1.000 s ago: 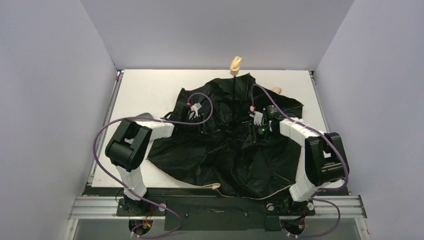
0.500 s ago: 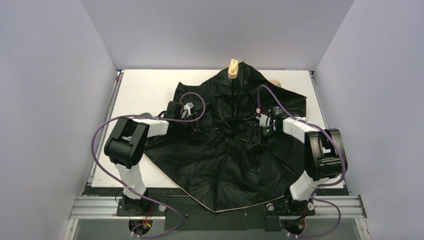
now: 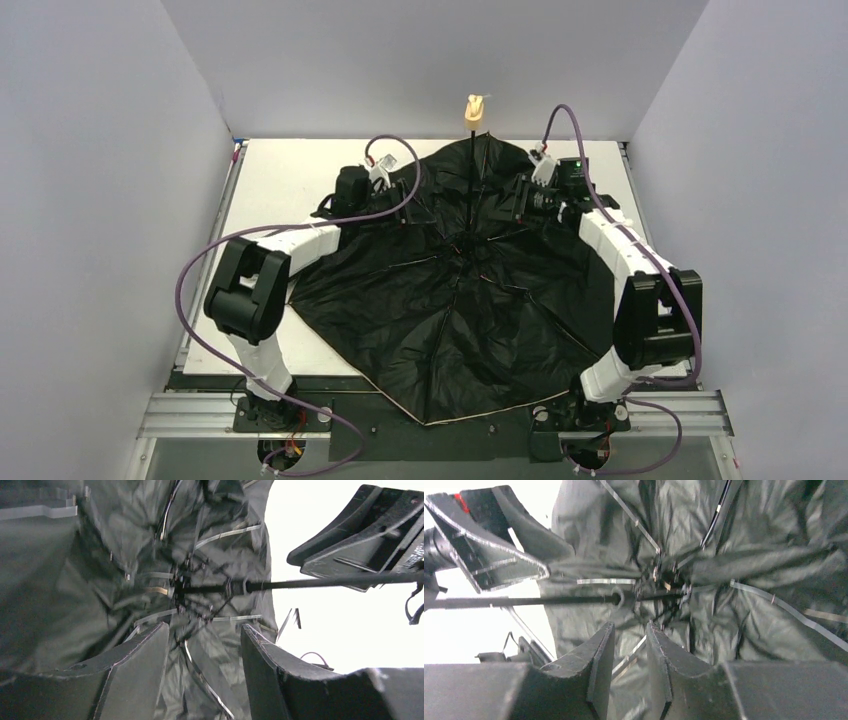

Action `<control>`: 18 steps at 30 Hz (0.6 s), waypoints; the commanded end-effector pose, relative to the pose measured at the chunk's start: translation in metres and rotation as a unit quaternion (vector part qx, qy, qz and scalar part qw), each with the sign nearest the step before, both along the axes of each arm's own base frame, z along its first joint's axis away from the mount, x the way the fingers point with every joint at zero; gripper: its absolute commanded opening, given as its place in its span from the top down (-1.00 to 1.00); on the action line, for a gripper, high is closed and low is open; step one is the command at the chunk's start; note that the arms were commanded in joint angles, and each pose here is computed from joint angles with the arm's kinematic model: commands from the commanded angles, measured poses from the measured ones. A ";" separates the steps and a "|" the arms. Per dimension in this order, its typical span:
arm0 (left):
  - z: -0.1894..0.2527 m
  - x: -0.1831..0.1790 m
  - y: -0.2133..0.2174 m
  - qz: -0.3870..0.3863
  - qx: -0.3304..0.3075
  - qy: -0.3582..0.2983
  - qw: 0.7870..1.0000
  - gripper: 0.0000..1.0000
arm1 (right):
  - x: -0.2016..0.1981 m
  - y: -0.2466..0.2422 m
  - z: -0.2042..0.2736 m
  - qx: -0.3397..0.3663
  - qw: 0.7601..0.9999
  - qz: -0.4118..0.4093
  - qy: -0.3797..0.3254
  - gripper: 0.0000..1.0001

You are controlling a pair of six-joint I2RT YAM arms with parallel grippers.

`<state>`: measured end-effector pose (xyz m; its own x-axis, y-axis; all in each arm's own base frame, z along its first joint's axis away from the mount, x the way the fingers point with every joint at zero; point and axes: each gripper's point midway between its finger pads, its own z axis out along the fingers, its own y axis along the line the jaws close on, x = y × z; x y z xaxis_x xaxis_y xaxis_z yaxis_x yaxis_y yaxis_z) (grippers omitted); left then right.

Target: Open the umbrella

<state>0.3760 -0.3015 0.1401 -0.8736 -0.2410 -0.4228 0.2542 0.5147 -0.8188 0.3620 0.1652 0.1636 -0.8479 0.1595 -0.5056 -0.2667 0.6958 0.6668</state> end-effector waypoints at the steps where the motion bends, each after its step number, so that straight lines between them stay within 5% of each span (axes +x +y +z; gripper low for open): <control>1: 0.026 0.043 -0.017 0.013 -0.025 -0.071 0.997 -0.04 | 0.063 0.006 0.024 0.035 0.996 -0.064 -0.053 0.49; 9: -0.003 0.070 -0.046 0.016 -0.028 -0.064 0.997 -0.04 | 0.119 0.030 0.009 0.043 0.993 -0.076 -0.078 0.49; 18: -0.081 0.081 -0.026 0.069 0.008 0.036 0.997 0.01 | 0.139 -0.002 -0.092 -0.031 0.992 -0.124 0.009 0.53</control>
